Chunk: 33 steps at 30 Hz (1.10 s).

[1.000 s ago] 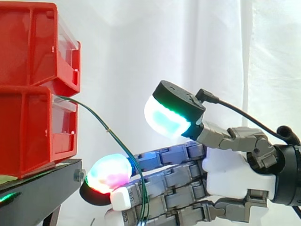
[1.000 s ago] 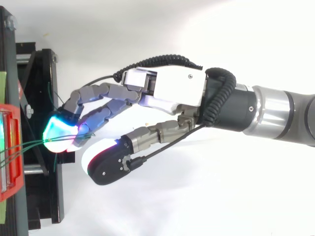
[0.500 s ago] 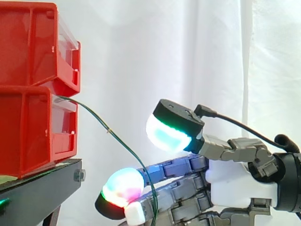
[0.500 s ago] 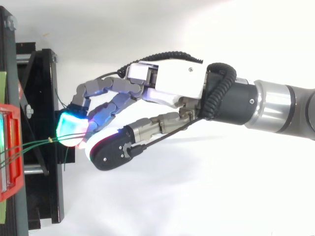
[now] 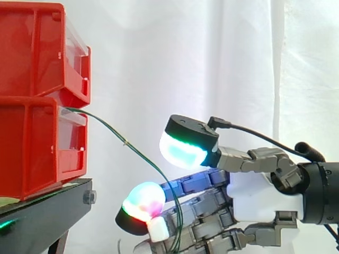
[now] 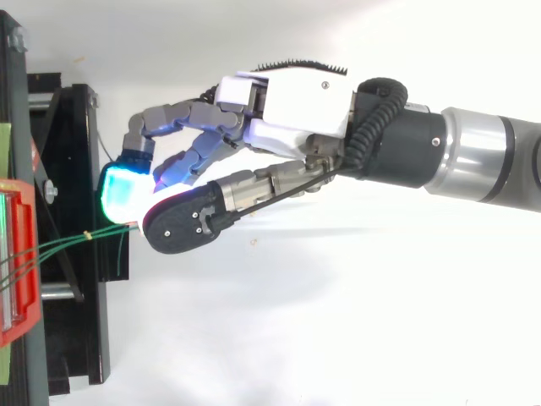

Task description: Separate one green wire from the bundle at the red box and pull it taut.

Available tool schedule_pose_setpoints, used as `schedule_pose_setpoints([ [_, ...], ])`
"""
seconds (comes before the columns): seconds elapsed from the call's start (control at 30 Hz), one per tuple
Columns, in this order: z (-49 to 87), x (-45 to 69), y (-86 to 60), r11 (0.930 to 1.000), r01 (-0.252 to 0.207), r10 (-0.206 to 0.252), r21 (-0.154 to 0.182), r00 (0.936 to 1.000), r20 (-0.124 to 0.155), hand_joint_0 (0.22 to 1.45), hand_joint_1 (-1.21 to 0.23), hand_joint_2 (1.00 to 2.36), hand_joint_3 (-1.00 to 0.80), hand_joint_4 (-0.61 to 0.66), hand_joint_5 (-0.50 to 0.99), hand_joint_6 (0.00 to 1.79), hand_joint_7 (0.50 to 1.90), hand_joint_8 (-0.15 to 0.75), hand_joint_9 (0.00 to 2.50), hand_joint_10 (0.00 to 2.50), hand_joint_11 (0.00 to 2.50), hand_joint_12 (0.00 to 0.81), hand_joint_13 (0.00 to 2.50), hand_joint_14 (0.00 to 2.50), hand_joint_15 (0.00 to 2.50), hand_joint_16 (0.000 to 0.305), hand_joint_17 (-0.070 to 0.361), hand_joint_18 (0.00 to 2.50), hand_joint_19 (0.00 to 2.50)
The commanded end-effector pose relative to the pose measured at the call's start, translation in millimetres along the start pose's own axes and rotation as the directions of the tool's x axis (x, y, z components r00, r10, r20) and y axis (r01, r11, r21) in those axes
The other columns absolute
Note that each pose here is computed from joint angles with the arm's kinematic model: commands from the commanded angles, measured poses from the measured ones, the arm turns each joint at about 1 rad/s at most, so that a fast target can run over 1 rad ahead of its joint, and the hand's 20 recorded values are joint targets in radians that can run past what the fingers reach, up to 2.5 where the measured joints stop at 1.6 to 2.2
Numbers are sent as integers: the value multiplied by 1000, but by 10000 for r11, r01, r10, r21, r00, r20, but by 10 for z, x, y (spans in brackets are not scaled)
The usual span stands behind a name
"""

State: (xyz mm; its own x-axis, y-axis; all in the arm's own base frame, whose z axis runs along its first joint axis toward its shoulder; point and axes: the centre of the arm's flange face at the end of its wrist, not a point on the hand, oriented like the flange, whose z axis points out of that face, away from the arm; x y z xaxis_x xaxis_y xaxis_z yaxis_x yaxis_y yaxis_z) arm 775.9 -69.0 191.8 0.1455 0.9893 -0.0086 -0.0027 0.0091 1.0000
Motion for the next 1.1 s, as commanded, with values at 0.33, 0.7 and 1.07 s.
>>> schedule_pose_setpoints([
  [0.33,14,143,57,9985,550,-549,1,9984,-156,581,-616,1007,-416,201,-88,518,1345,299,836,9,371,342,707,7,217,51,114,687,299],
  [0.7,47,232,136,9985,529,-532,-120,9984,-194,594,-642,1010,-384,196,-94,541,1330,298,850,9,379,337,742,8,234,50,113,710,306],
  [1.07,100,241,360,9988,473,-475,-108,9985,-257,614,-748,1017,-248,179,-194,814,980,303,833,12,524,342,757,9,268,52,116,749,326],
])
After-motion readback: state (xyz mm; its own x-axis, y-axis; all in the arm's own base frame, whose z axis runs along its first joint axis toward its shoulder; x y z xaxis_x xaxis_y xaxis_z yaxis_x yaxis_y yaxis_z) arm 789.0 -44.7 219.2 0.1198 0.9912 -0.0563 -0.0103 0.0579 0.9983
